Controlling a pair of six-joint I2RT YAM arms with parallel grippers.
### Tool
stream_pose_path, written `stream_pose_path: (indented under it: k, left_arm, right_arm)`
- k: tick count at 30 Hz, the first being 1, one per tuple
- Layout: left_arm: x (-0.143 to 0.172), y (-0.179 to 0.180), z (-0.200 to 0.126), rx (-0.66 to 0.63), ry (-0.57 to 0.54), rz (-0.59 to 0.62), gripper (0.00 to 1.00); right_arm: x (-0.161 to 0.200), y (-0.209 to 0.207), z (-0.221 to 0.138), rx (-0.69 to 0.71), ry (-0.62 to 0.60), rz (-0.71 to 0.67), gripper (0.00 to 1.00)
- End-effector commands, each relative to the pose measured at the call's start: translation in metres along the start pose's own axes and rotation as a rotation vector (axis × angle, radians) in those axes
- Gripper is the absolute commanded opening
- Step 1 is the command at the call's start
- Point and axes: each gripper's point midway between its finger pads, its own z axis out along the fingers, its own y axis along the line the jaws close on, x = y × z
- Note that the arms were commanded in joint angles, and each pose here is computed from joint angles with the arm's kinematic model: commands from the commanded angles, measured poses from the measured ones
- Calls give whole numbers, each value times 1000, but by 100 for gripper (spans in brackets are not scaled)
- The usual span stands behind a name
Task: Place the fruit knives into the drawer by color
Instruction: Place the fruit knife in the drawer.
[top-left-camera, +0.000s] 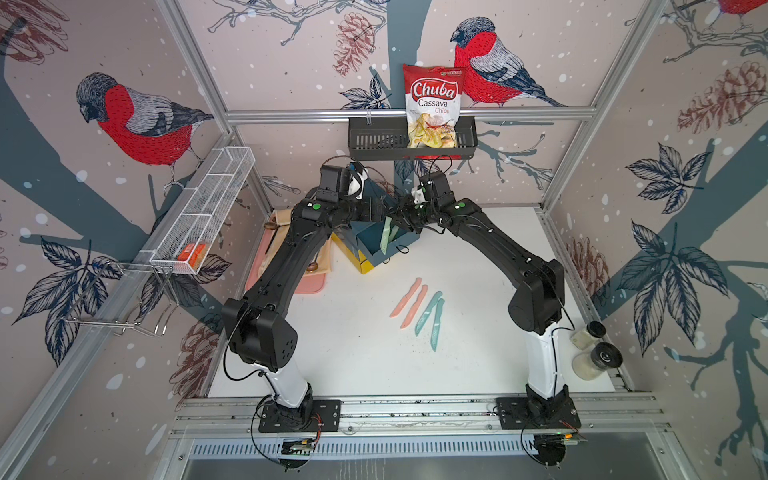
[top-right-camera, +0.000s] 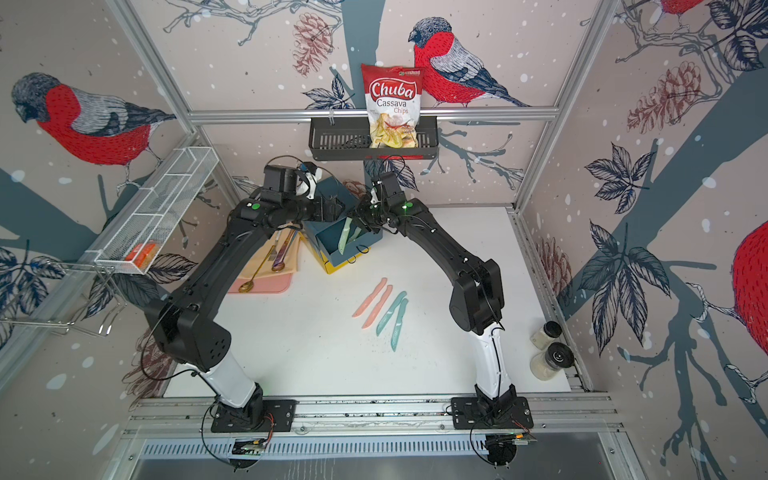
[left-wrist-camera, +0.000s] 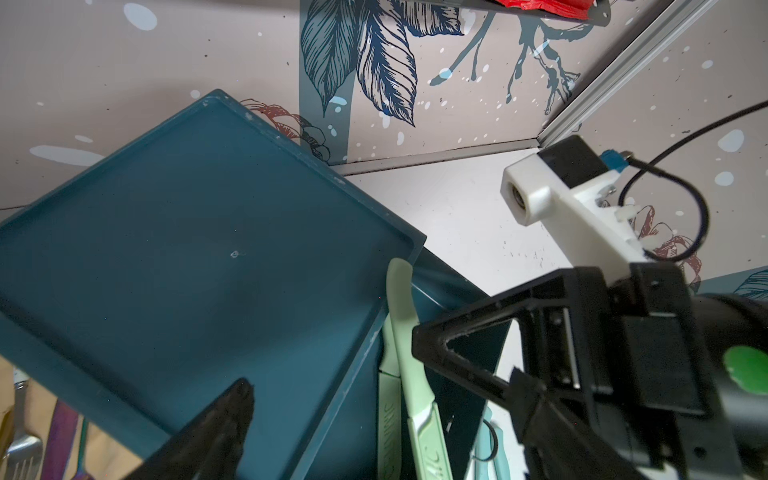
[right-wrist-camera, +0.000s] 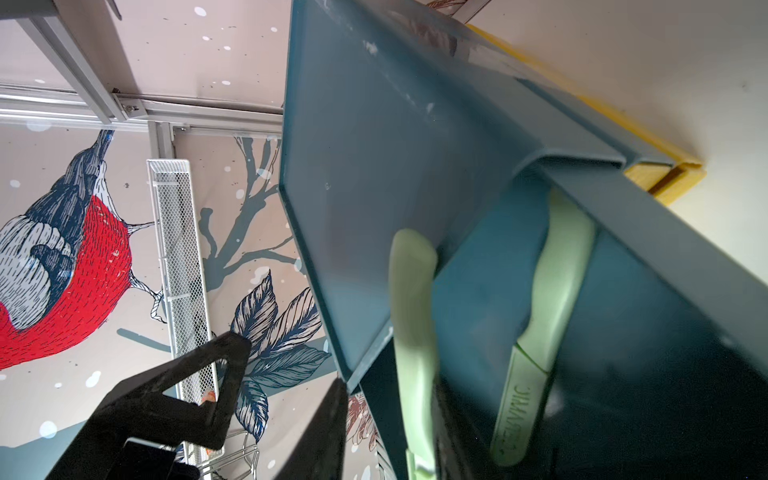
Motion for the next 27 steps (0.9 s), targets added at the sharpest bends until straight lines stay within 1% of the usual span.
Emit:
stream_pose_path:
  k: [1,6,11,12,15,18,21,24,27]
  left_arm:
    - [-4,-2,0,20,-3,-3,97]
    - [-4,0,1,16,0,-7,97]
    - [-2,4,-2,5,-1,-10,97]
    - [-2,5,-3,3,-2,-12,97]
    - [-2,7,-4,1,-3,-15,97]
    - [-3,7,-5,2,-6,-16,97]
    - [-4,7,-7,4,-9,-16,97]
    - [-4,6,-8,8,-12,-15,97]
    - [-3,4,-8,15,-9,-15,97]
  right_arm:
    - [-2,7,3,-46,5,19,34]
    - [3,-4,14,-26,41,52,33]
    - [2,3,18,-55,48,42,32]
    - [3,3,19,-54,52,42,25]
    - [2,2,20,-50,51,51,0]
    - [2,11,13,-71,18,64,0]
    - [5,23,-2,-91,-54,123,0]
    - [12,29,-14,-78,-122,192,0]
    - [15,30,-15,-57,-154,232,0]
